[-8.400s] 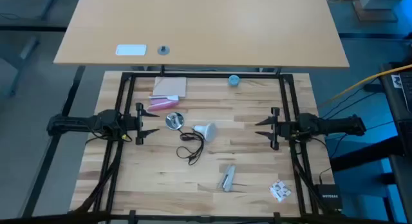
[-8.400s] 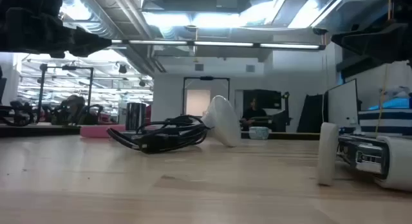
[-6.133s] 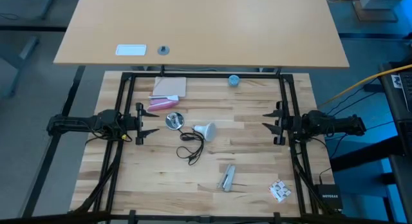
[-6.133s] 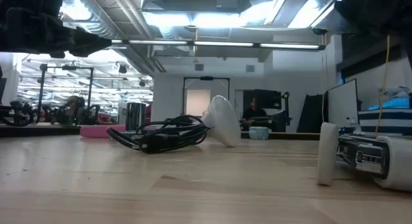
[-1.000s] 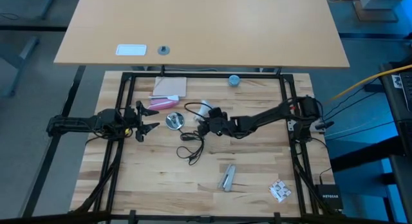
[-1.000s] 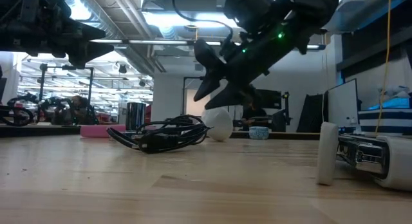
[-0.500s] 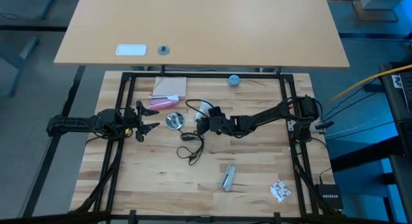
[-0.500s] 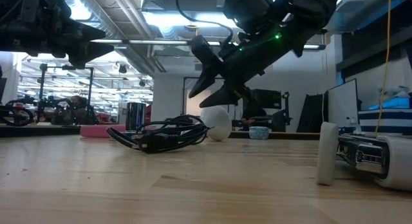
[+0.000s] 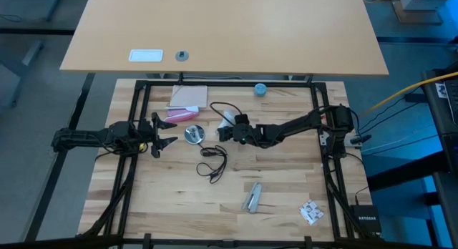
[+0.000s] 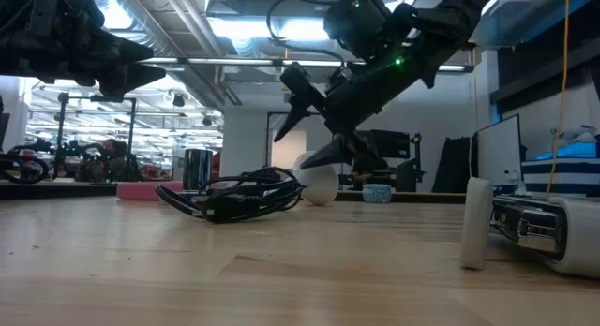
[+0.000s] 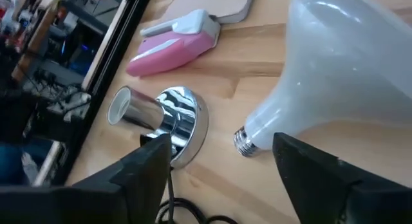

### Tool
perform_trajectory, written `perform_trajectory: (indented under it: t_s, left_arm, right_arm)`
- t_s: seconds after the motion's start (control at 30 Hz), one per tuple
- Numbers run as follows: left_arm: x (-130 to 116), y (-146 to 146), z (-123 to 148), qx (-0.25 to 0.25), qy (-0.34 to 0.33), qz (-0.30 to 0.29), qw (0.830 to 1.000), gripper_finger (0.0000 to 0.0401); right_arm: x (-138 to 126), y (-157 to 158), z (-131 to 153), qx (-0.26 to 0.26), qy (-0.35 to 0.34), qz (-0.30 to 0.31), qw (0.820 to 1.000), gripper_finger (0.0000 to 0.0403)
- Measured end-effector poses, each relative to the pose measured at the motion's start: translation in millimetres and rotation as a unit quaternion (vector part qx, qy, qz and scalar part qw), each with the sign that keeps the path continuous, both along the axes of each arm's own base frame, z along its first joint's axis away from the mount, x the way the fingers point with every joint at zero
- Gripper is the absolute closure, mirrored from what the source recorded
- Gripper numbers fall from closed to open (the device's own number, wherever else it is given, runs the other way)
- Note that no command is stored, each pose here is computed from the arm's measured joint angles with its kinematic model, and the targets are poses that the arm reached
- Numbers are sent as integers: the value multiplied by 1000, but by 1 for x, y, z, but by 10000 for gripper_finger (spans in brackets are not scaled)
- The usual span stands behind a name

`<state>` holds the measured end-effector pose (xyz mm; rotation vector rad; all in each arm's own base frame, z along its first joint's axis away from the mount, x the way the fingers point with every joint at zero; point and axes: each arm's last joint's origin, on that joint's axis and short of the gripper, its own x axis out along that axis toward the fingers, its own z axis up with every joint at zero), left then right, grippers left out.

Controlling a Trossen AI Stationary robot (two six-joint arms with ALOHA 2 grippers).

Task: Screw lightbulb
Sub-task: Insert the lightbulb into the lamp

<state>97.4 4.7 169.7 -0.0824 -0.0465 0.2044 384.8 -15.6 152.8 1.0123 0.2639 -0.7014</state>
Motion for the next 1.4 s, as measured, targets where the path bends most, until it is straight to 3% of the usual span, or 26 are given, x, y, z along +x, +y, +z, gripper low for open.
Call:
perform_trajectory:
  t_s: [0.3, 0.67, 0.83, 1.0, 1.23, 1.4]
  left_arm:
    - [0, 0, 0, 7, 2, 0, 1000, 143]
    - [0, 0, 0, 3, 1, 0, 1000, 143]
    - [0, 0, 0, 2, 1, 0, 1000, 143]
    - [0, 0, 0, 5, 1, 0, 1000, 143]
    - [0, 0, 0, 7, 2, 0, 1000, 143]
    - [0, 0, 0, 7, 3, 0, 1000, 143]
  right_arm:
    - [-7, -1, -10, 70, 33, -28, 997, 133]
    - [-11, -33, -22, 78, 59, -77, 992, 143]
    - [0, -48, -29, 104, 62, -59, 991, 143]
    - [11, -60, -29, 94, 79, -11, 992, 143]
    - [22, -74, -17, 75, 67, -37, 994, 143]
    - [29, -75, -12, 43, 71, -15, 996, 143]
